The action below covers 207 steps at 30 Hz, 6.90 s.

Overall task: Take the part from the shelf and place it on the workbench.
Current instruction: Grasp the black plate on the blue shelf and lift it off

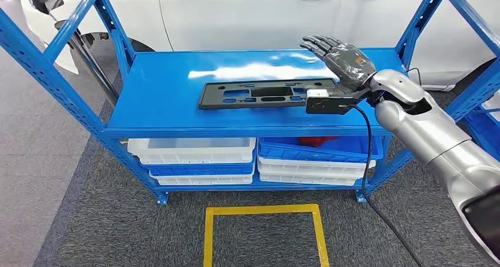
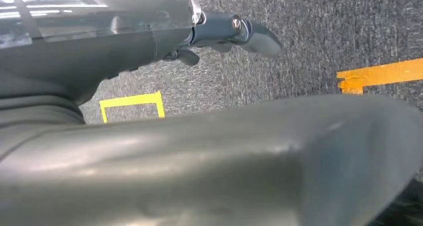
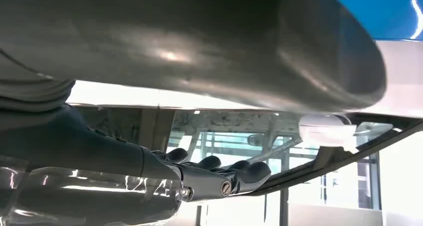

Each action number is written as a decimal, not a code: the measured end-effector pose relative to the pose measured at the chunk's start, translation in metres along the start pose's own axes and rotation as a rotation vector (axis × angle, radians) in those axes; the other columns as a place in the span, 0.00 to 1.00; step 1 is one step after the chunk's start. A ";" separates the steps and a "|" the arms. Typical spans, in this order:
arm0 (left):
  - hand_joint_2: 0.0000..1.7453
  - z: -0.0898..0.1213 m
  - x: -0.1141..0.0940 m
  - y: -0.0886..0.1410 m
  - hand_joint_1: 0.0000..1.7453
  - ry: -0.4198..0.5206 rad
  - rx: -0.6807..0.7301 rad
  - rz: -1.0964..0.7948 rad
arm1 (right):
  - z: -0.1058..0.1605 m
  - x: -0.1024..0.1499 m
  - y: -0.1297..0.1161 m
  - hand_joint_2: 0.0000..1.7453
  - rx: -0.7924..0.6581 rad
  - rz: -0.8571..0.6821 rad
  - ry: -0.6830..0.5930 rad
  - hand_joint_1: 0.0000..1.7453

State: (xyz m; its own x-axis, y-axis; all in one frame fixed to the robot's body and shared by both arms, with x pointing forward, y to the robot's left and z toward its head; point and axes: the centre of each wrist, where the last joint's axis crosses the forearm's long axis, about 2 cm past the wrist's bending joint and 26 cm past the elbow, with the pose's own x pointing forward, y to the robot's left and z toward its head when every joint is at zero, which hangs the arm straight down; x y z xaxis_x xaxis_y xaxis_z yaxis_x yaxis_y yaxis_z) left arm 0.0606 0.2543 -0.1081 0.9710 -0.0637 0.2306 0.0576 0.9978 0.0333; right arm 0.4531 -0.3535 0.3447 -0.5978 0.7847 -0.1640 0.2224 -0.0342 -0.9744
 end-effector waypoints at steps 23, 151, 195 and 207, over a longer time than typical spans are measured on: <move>0.00 0.000 0.000 0.000 0.00 -0.010 -0.006 -0.005 | 0.003 0.000 0.004 0.00 0.011 -0.005 0.001 0.00; 0.00 0.001 0.002 -0.011 0.00 -0.025 -0.061 -0.041 | -0.075 0.090 0.101 1.00 0.323 0.185 -0.001 0.00; 0.00 0.001 0.001 -0.013 0.00 -0.034 -0.068 -0.049 | -0.074 0.113 0.125 1.00 0.376 0.141 -0.004 0.00; 0.00 0.001 0.002 -0.014 0.00 -0.054 -0.071 -0.040 | -0.077 0.107 0.118 1.00 0.362 0.146 0.001 0.00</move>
State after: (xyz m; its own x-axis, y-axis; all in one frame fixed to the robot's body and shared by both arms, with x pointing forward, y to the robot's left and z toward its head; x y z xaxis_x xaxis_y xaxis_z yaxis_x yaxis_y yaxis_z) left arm 0.0618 0.2403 -0.1068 0.9538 -0.1028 0.2822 0.1143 0.9931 -0.0247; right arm 0.4744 -0.2257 0.2238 -0.5793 0.7560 -0.3048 0.0189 -0.3614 -0.9322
